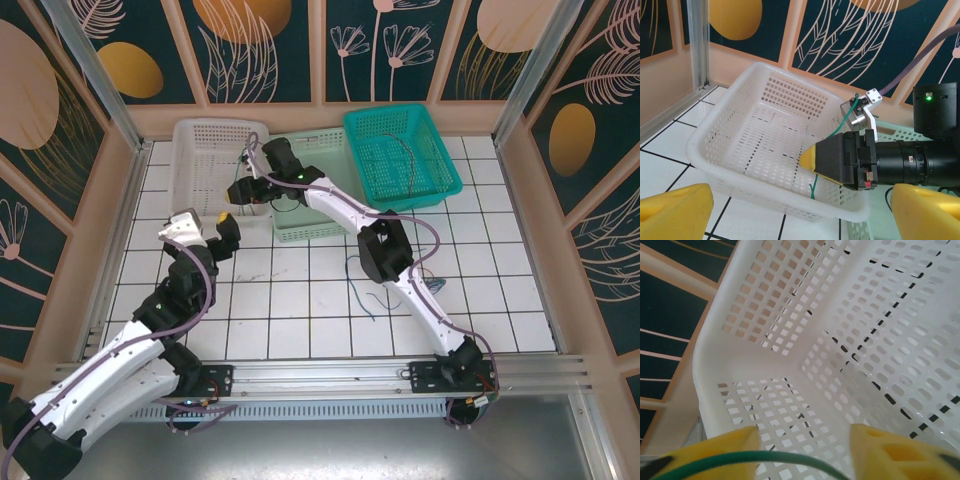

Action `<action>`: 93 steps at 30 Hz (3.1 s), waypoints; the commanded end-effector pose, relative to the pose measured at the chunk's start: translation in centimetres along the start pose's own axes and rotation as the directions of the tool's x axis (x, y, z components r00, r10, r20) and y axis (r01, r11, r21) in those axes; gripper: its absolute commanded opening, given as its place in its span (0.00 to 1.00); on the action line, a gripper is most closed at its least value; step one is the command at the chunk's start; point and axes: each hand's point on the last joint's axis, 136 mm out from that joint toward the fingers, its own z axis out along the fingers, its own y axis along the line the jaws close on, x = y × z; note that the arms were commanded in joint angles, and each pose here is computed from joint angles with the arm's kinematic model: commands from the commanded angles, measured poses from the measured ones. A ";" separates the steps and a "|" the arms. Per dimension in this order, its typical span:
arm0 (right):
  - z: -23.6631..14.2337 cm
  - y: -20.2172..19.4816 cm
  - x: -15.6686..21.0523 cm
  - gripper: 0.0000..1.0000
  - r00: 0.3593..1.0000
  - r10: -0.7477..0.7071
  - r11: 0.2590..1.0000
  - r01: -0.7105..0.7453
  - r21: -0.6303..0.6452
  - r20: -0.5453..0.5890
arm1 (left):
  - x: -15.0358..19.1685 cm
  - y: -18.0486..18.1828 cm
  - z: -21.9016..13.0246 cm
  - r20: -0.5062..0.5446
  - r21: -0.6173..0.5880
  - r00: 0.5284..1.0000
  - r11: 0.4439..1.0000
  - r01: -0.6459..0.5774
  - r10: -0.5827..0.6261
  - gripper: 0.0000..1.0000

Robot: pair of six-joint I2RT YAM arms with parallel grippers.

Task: Untangle the cables

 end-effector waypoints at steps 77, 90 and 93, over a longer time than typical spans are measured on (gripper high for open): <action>-4.6 9.2 -2.4 0.73 0.988 -0.134 0.990 0.137 -0.032 0.080 | -3.0 -1.1 16.8 -0.142 0.172 0.958 0.959 -0.223 0.248 0.00; -9.3 10.9 -1.8 0.84 0.976 -0.162 0.987 0.157 0.043 0.148 | 2.4 2.7 21.8 -0.410 0.032 0.886 0.974 -0.224 0.217 0.00; -10.8 10.2 -0.8 0.83 0.975 -0.163 0.984 0.150 0.092 0.152 | 4.1 3.2 22.4 -0.457 0.034 0.866 0.977 -0.212 0.204 0.00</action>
